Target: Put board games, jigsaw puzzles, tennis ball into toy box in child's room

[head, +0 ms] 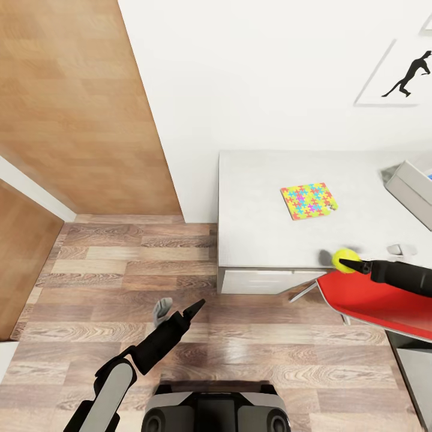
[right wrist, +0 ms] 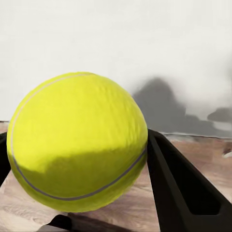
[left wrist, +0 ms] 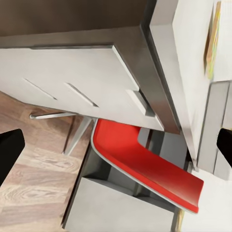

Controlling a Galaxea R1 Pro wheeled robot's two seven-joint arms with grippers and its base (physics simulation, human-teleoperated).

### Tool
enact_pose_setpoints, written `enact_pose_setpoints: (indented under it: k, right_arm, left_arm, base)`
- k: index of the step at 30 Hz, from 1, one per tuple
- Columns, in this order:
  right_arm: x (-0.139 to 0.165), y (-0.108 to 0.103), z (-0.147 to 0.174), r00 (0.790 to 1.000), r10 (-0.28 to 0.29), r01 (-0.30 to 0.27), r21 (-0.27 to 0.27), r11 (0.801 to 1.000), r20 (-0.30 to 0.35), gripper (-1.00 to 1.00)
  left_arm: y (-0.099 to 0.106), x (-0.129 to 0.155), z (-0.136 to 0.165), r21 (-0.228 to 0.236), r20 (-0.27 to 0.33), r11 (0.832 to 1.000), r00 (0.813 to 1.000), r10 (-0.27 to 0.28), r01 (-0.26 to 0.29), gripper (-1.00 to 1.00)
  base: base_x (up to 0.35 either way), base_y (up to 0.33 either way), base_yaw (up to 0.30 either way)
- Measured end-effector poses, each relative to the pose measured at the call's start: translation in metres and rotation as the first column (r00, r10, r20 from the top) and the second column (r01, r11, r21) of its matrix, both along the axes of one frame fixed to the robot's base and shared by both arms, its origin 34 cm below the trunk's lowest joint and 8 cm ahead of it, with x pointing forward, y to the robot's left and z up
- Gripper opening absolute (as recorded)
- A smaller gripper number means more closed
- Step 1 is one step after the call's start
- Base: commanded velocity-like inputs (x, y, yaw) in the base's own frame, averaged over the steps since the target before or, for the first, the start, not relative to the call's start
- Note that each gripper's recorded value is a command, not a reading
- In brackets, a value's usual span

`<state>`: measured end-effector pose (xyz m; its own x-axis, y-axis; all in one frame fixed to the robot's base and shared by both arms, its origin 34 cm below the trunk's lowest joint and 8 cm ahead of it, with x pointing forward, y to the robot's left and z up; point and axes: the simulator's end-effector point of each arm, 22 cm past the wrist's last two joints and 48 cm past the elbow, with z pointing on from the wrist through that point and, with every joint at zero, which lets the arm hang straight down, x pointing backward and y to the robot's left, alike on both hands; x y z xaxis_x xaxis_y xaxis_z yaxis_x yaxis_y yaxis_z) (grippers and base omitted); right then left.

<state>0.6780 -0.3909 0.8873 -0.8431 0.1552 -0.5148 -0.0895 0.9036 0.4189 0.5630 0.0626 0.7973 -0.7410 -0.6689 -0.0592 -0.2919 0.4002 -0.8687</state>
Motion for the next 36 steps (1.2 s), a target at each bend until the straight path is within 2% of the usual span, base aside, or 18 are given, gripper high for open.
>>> enact_pose_setpoints:
  k: [5,12,22,36]
  right_arm:
    - [-0.01,-0.006,0.005,1.0,-0.001,0.001,0.033,0.999,0.001,-1.0]
    - [-0.015,-0.013,0.012,1.0,-0.013,0.013,0.047,0.999,0.01,-1.0]
    - [-0.016,-0.014,0.02,0.999,-0.026,0.024,0.061,0.998,0.026,-1.0]
    - [-0.014,-0.014,0.033,0.998,-0.015,0.011,0.054,0.998,0.065,-1.0]
  left_arm:
    - [-0.012,-0.004,0.005,-0.018,0.002,0.999,1.0,-0.027,0.027,1.0]
    - [-0.027,-0.007,0.012,-0.037,0.014,0.998,0.998,-0.059,0.059,1.0]
    - [-0.032,-0.006,0.019,-0.041,0.029,0.997,0.997,-0.068,0.069,1.0]
    - [-0.032,-0.003,0.029,-0.038,0.049,0.997,0.996,-0.071,0.073,1.0]
  base:
    - [0.0,0.0,0.0]
    - [0.0,0.0,0.0]
    - [0.0,0.0,0.0]
    - [0.0,0.0,0.0]
